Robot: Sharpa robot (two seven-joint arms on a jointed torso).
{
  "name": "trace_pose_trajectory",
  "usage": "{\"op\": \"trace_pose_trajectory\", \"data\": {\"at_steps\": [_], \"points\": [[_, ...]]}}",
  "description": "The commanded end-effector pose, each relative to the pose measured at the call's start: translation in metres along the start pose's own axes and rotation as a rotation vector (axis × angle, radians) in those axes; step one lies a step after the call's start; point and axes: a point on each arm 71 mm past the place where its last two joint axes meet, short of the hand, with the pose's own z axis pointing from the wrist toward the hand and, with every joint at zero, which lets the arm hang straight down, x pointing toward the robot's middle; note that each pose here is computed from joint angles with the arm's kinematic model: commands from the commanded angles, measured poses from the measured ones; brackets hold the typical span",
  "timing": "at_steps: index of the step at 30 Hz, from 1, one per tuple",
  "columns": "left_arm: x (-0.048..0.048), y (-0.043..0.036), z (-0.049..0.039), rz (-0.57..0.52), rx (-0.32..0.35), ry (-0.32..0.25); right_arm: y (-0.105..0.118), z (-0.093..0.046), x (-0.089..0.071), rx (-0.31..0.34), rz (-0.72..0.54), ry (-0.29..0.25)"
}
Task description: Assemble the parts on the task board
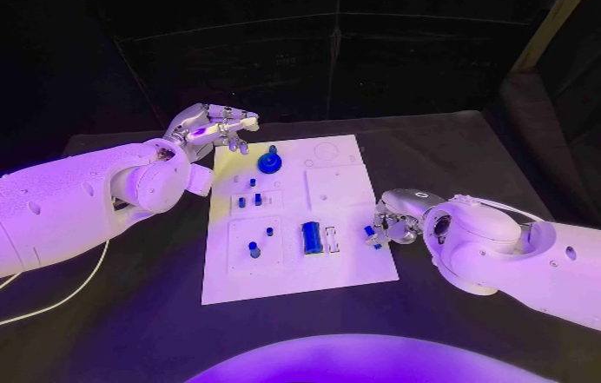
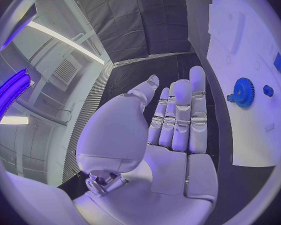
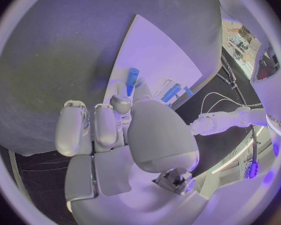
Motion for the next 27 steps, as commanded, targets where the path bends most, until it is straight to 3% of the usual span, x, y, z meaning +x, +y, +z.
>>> {"op": "trace_pose_trajectory", "data": {"at_steps": [1,12,19,27], "points": [[0.0006,-0.0017,0.0004,-0.005,0.009,0.007,0.000,0.002,0.007,0.015,-0.080,0.015],[0.0003,-0.0014,0.0003,-0.005,0.006,0.007,0.006,0.003,0.010,0.013,-0.112,0.033],[0.0001,-0.0013,0.0001,-0.005,0.004,0.006,0.007,0.001,0.012,0.021,-0.015,0.052],[0.0003,-0.0013,0.0002,-0.005,0.004,0.007,0.011,-0.004,0.008,0.004,0.073,0.009]]}}
